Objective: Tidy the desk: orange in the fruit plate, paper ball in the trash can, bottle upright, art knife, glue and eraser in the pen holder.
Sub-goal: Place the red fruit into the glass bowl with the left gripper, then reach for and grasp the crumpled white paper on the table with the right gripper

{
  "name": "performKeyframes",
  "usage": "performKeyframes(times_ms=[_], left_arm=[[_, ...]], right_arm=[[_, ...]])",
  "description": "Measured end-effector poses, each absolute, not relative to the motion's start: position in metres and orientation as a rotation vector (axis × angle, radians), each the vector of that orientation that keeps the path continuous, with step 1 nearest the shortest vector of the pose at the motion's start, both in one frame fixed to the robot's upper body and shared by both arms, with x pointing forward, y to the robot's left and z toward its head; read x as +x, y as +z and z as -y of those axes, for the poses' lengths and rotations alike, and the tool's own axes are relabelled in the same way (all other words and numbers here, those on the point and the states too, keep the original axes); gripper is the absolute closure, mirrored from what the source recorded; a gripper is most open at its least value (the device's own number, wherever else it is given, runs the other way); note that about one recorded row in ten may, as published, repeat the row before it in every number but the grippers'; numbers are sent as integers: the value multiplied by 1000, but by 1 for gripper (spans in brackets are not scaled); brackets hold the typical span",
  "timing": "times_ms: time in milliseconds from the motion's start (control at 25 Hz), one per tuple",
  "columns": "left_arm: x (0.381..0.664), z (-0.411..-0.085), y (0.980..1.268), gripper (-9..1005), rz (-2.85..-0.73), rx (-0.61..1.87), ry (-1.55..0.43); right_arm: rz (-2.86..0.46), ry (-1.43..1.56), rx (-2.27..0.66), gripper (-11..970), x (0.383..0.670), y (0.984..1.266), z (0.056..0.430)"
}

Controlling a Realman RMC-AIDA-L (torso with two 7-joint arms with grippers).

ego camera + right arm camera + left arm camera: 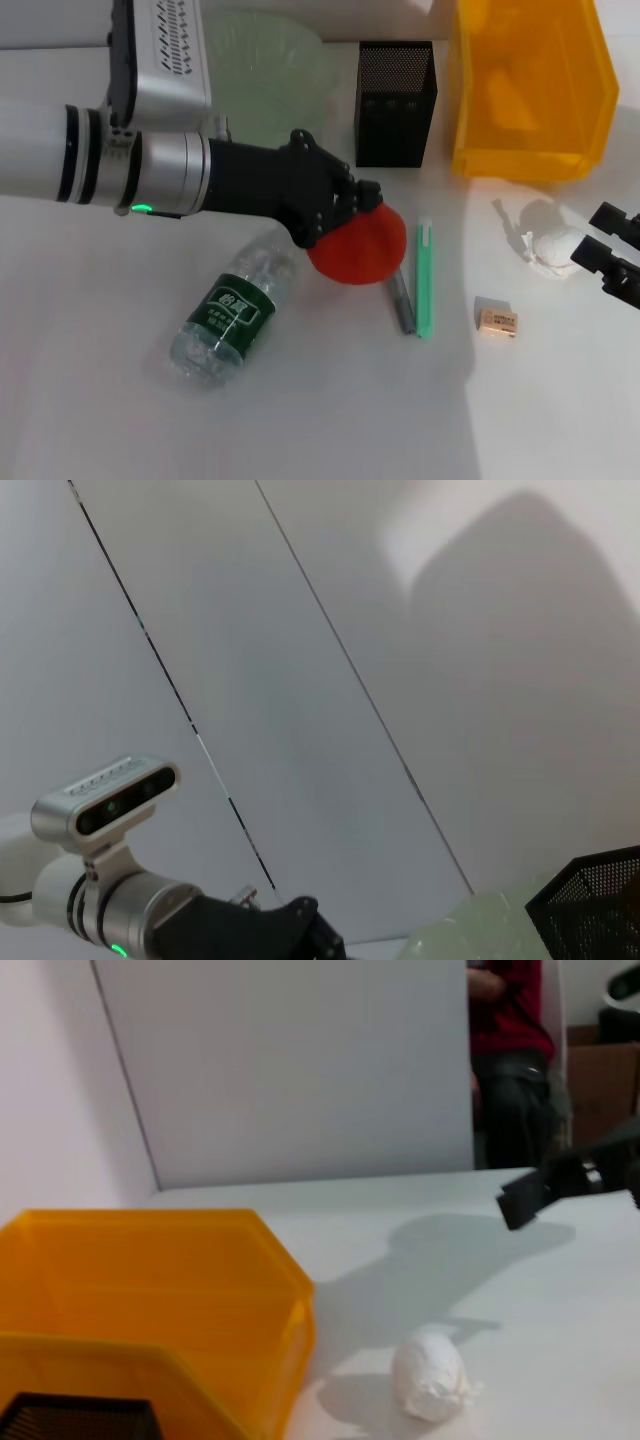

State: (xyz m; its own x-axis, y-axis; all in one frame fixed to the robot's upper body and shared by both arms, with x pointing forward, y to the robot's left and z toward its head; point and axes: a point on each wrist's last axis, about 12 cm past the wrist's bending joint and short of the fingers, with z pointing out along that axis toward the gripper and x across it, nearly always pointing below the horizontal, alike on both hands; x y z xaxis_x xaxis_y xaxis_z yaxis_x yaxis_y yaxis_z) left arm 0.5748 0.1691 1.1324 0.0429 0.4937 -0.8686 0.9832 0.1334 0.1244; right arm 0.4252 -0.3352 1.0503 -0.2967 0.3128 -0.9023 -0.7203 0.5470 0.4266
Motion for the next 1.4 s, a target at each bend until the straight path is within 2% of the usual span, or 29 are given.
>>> performKeyframes(times_ms=[160,280,440,520,560,760,960,1240,1400], left_arm=[[588,-176,1147,955,-1508,1320,-689],[590,-178,1150,954,-1492,1291,-683],[610,-196,1165,954,-1468,1129,-574],[610,-196,1165,954,-1468,1129,-574],[625,-209,1169,954,-1502,985,-485],[645,-218,1161,962,-1567,815,-370],[664,-219,1146,924,-1675,642,-286],[667,-218,1137,870,-1720,605,-276],[660,-217,1137,650,-1696,619,-365]], right_arm=[[-1555,1065,-362,235,427,1052,334],[-1546,1067,-359,236,427,1053,334],[-1521,1072,-352,239,426,1055,335],[-1508,1074,-344,240,425,1057,336],[-1501,1077,-331,241,424,1056,336],[-1486,1091,-308,244,425,1055,332],[-1475,1108,-310,247,428,1056,328],[-1474,1119,-305,252,428,1054,326],[-1476,1119,-296,254,428,1053,325]])
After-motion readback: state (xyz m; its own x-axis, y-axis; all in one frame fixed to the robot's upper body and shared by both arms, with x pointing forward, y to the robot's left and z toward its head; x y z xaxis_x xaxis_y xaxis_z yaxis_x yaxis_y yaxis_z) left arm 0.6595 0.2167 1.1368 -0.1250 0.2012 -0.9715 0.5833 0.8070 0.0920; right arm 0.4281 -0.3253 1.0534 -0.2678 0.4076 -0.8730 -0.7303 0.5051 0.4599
